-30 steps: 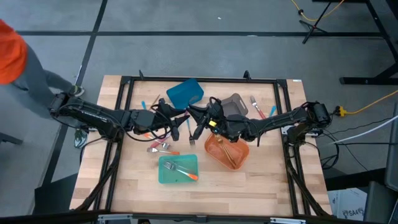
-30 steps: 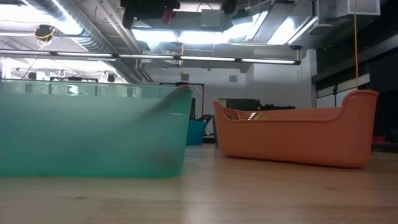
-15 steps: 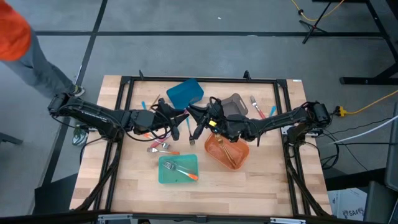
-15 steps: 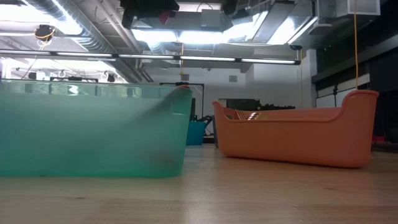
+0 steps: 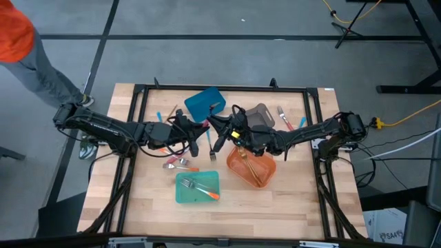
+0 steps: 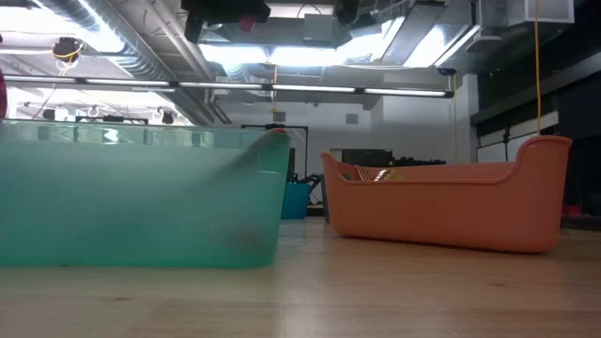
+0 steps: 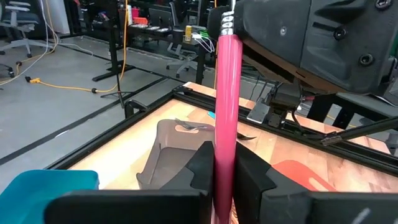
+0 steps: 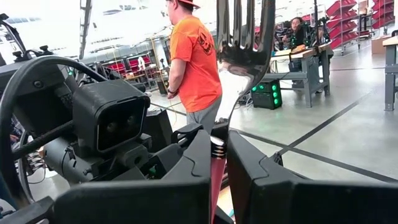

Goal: Sort silverware by color (type)
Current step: Put the pink fork into the blue bin

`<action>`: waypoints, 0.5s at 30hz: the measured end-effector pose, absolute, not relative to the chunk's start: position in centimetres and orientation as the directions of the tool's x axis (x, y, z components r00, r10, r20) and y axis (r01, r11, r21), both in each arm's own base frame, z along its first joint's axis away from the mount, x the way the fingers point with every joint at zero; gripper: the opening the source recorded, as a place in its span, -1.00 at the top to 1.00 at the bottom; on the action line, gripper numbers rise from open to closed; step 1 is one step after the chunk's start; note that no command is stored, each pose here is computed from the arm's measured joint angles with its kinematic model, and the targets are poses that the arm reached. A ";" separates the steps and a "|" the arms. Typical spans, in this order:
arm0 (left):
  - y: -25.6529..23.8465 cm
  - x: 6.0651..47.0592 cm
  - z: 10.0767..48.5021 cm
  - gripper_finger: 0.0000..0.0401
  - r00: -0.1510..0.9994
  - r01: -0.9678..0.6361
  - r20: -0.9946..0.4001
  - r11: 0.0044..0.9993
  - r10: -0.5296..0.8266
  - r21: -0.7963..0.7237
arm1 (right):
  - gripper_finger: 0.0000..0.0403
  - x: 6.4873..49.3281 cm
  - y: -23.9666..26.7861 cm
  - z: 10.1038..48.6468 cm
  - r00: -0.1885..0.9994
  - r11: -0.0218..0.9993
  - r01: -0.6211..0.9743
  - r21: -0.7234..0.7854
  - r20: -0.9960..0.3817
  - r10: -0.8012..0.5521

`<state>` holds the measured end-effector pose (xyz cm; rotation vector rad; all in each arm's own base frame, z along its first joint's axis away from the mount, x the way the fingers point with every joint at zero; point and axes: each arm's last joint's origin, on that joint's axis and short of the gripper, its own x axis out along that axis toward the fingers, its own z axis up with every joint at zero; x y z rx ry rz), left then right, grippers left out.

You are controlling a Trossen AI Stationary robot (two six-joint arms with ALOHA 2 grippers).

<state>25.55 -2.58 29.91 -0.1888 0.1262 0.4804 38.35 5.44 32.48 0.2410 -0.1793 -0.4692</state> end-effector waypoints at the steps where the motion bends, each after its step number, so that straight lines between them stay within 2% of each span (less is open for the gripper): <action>1: -2.6 25.5 29.9 0.87 0.879 -0.470 -0.165 0.870 0.447 -0.150 | 0.94 38.4 5.4 32.5 0.877 0.864 0.425 0.270 0.115 -0.467; 15: -2.4 25.5 29.9 0.87 0.864 -0.498 -0.167 0.854 0.474 -0.151 | 0.65 38.3 5.5 32.5 0.878 0.866 0.422 0.269 0.114 -0.464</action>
